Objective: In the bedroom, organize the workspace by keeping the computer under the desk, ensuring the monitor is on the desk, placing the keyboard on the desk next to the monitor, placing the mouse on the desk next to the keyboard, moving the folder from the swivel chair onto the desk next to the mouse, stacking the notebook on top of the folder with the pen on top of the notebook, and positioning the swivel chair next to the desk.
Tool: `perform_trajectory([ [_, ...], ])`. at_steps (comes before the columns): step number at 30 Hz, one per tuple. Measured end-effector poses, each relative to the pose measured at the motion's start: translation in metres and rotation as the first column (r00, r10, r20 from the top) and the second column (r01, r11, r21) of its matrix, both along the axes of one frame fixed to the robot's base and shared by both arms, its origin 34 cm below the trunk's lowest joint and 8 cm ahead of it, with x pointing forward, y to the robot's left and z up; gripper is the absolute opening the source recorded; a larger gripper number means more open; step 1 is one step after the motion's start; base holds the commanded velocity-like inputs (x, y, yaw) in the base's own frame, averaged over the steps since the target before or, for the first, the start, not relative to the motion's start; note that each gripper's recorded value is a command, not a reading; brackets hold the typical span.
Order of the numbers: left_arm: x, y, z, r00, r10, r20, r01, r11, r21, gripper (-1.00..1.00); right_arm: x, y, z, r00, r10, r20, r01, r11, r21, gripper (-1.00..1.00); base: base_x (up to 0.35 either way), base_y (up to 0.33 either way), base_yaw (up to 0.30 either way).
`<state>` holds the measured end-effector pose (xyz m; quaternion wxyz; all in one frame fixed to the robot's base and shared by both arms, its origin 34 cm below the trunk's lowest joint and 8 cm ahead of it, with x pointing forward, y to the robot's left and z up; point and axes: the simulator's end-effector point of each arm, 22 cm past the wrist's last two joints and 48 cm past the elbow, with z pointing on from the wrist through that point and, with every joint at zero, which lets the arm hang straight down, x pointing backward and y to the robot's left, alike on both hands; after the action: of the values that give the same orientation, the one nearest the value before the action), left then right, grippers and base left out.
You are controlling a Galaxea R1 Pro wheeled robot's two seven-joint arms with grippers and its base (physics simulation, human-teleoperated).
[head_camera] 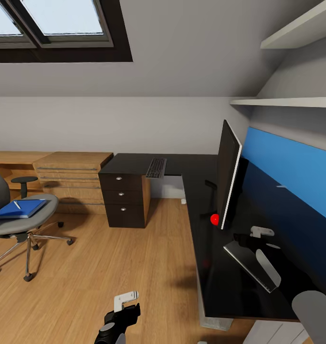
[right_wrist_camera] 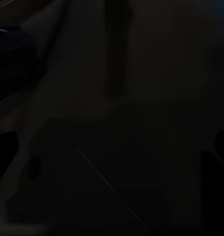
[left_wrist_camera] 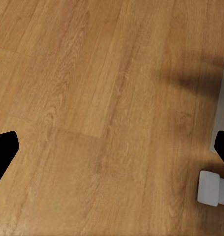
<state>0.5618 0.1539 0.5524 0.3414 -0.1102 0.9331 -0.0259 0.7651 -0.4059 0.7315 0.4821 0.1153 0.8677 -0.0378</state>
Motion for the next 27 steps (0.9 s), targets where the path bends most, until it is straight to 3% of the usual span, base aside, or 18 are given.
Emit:
perform_trajectory([
  [27,0.0012,-0.0004,-0.0001,1.000,0.001,0.004,-0.001,1.000,-0.002,1.00,-0.0001,-0.0005,-0.0012,1.000,0.001,0.001,-0.001,1.000,0.000,1.00,0.000,0.000,0.000],
])
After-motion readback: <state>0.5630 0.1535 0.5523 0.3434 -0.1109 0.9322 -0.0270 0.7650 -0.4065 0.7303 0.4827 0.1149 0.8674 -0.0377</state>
